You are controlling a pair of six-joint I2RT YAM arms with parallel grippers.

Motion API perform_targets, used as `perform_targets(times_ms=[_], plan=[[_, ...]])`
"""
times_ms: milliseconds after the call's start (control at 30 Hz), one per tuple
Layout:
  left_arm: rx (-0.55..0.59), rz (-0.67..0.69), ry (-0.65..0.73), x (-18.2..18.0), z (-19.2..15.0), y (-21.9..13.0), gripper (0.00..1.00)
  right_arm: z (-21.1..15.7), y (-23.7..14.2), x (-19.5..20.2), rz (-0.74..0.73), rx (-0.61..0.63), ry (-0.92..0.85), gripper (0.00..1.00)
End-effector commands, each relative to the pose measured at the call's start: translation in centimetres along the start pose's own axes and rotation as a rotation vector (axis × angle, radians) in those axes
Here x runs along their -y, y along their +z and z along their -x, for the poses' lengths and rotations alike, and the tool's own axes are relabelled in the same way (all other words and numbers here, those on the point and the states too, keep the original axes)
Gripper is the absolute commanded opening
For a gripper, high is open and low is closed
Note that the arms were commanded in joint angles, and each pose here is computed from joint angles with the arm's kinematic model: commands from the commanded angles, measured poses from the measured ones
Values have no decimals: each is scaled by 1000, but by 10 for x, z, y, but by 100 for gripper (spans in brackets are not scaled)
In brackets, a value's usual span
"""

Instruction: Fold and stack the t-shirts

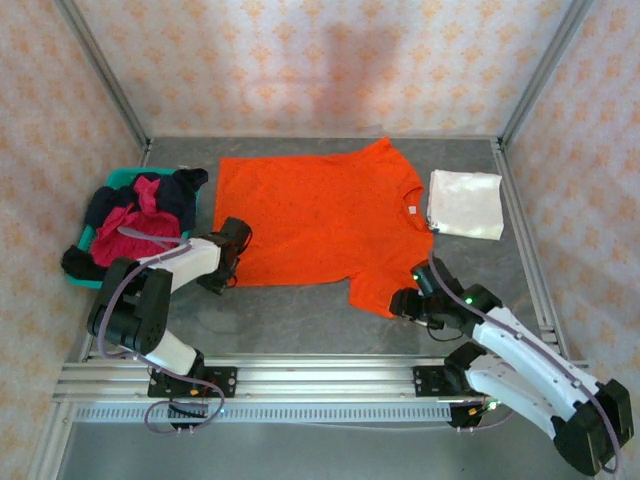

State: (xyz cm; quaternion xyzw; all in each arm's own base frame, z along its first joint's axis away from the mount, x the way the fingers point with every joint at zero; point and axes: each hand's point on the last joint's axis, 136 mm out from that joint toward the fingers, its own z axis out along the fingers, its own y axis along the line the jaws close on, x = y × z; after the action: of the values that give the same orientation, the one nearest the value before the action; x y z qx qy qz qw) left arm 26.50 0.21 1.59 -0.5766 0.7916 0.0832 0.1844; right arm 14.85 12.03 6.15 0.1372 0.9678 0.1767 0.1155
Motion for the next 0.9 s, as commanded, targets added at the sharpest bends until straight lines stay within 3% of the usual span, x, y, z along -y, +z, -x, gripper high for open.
perform_targets(times_ms=[0,233,300,467,600,733,867], plan=[[-7,-47,-19,12,-1,3,0,10,10,-16,57,23,57,51],[-12,-47,-12,13,-2,4,0,16,28,-9,10,42,75,31],[-13,-48,-11,14,-2,3,0,18,30,-4,-16,51,76,31],[-12,-56,-10,16,-1,2,0,15,37,5,-56,41,100,43],[-15,-59,-11,17,-1,2,0,17,43,9,-71,41,110,41],[-18,-57,-8,17,-2,3,0,18,45,11,-88,38,114,30],[-18,-61,-9,18,-3,2,0,21,37,12,-89,67,101,1]])
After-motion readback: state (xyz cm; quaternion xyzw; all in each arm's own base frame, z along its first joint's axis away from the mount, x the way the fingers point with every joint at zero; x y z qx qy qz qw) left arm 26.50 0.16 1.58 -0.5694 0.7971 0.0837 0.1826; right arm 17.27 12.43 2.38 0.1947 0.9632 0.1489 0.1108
